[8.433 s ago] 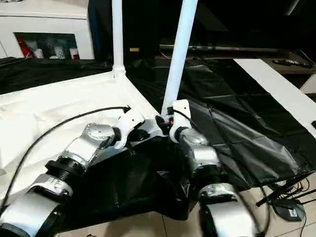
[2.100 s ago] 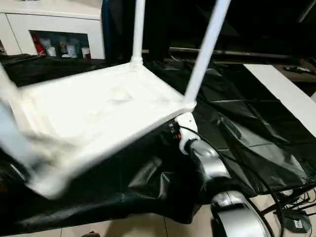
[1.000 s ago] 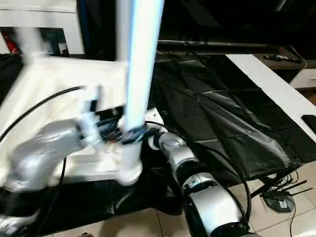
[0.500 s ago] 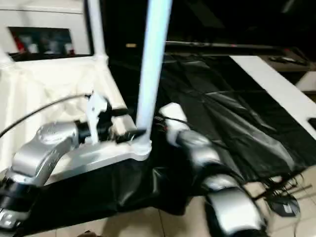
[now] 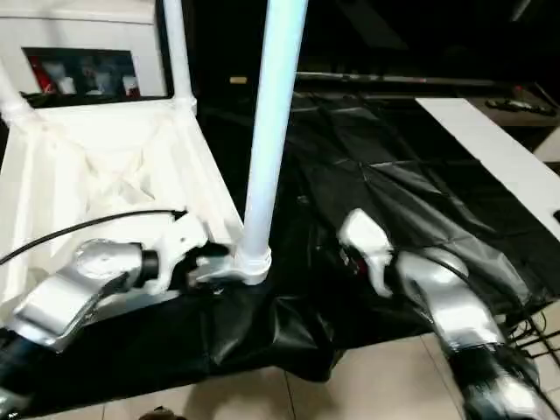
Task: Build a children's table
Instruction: Rotate table base, then rotate leg to tighten
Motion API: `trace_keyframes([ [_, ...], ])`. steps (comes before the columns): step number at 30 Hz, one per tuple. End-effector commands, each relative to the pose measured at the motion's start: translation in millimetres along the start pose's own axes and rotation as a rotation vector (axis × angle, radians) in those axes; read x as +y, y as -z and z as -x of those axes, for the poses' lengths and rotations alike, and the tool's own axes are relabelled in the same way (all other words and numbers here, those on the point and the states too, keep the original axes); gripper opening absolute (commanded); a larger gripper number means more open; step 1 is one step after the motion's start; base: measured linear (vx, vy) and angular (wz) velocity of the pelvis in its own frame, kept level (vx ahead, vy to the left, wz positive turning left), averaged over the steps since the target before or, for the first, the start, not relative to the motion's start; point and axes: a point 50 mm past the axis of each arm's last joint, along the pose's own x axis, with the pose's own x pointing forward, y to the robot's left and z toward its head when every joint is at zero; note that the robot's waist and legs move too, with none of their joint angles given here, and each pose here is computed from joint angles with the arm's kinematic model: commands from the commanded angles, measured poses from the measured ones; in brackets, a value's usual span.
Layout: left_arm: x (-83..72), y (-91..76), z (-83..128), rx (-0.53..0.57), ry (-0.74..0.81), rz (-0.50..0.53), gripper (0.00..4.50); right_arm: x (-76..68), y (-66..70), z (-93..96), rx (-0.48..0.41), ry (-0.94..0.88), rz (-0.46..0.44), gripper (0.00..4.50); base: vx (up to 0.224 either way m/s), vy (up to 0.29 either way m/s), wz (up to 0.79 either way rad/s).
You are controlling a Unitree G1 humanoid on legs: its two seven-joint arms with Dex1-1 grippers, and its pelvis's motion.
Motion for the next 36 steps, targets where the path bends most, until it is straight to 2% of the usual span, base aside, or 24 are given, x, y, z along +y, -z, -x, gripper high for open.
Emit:
trace_keyframes([
  [1,-2.4,6.1,3,0.050,0.005,-0.001,3.09,8.6,-7.7,4.0,-0.008,-0.073,-0.003,3.11,0.000,0.000,0.00],
  [3,-1.8,7.5,6,0.060,0.000,0.004,2.97,13.4,-9.0,5.7,-0.001,-0.100,-0.006,3.11,0.000,0.000,0.00],
  [7,0.2,10.5,10,0.075,-0.004,0.023,2.58,14.0,-11.5,6.2,0.001,-0.100,-0.008,3.11,0.000,0.000,0.00],
  [9,-0.3,12.2,12,0.090,0.017,0.027,2.53,16.3,-14.3,7.6,0.006,-0.101,-0.012,3.11,0.000,0.000,0.00],
  [11,-0.2,12.2,12,0.093,0.020,0.028,2.20,17.1,-15.2,8.1,0.008,-0.101,-0.015,3.11,0.000,0.000,0.00],
  [15,2.1,11.8,15,0.081,0.018,0.049,2.00,21.6,-16.7,8.6,0.012,-0.105,-0.023,3.11,0.000,0.000,0.00],
  [17,2.1,11.8,15,0.075,0.020,0.056,1.74,22.1,-16.8,8.7,0.012,-0.106,-0.025,3.11,0.000,0.000,0.00],
  [20,2.3,12.2,13,0.070,0.029,0.068,1.66,22.5,-17.0,9.6,0.014,-0.102,-0.030,3.11,0.000,0.000,0.00],
  [23,1.1,12.3,10,0.075,0.052,0.071,1.30,22.7,-16.5,10.6,0.016,-0.093,-0.034,3.11,0.000,0.000,0.00],
  [26,1.2,12.1,9,0.077,0.058,0.067,1.20,23.5,-17.1,10.6,0.014,-0.090,-0.035,3.11,0.000,0.000,0.00],
  [28,1.5,12.8,10,0.082,0.064,0.066,0.91,24.3,-17.3,10.4,0.013,-0.089,-0.035,3.11,0.000,0.000,0.00],
  [32,2.7,16.4,11,0.097,0.065,0.074,0.79,25.0,-17.8,10.3,0.010,-0.086,-0.035,3.11,0.000,0.000,0.00],
  [34,3.0,16.8,11,0.099,0.064,0.075,0.51,24.7,-18.3,9.9,0.005,-0.085,-0.034,3.11,0.000,0.000,0.00],
  [36,3.1,17.3,10,0.102,0.063,0.076,0.43,23.8,-18.9,9.3,-0.003,-0.081,-0.037,3.37,0.000,0.000,0.00],
])
